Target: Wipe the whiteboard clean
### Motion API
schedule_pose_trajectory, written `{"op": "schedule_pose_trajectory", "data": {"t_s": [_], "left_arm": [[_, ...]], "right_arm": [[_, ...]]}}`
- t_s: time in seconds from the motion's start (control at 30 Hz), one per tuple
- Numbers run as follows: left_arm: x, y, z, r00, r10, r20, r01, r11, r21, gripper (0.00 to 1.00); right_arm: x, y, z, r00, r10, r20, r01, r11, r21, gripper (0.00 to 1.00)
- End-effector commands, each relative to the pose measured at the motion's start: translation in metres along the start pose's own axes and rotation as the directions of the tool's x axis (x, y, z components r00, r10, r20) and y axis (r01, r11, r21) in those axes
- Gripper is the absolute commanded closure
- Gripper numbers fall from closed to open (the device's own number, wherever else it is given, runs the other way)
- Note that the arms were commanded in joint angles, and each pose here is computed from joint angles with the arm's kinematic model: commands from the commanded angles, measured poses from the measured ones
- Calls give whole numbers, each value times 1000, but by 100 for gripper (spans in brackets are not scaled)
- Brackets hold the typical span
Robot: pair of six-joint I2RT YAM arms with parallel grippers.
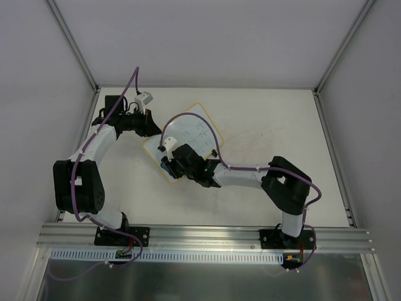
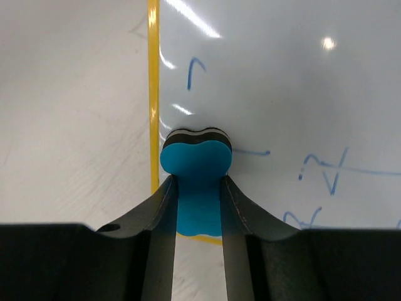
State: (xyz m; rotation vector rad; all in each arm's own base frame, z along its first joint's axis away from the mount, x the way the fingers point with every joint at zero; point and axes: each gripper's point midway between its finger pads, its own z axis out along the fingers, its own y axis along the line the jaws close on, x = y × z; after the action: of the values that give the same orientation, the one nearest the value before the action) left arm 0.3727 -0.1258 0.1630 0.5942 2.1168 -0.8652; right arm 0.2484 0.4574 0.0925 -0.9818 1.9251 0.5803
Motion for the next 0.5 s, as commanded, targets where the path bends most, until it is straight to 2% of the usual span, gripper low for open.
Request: {"op": "schedule_pose_trajectory", "data": {"t_s": [0.0,0.2,0.33,0.47], "left_arm": [[-15,-11,-9,999,21,34,-21,1000,7,100],[-14,-10,-8,1000,11,28,-11,1000,4,100],[-13,-10,-9,1000,10,27,-10,1000,0,100],[-12,-9,-9,1000,3,25,-2,1000,-6,100]], "right_arm": [[74,-23,-9,984,19,-175,-6,997,74,99],[79,-26,-14,985,30,-172,-14,995,94,98],[48,-28,-11,994,27,-108,-14,993,114,99],[-4,-34,-5,1000,9,-4,-8,984,176,100]]}}
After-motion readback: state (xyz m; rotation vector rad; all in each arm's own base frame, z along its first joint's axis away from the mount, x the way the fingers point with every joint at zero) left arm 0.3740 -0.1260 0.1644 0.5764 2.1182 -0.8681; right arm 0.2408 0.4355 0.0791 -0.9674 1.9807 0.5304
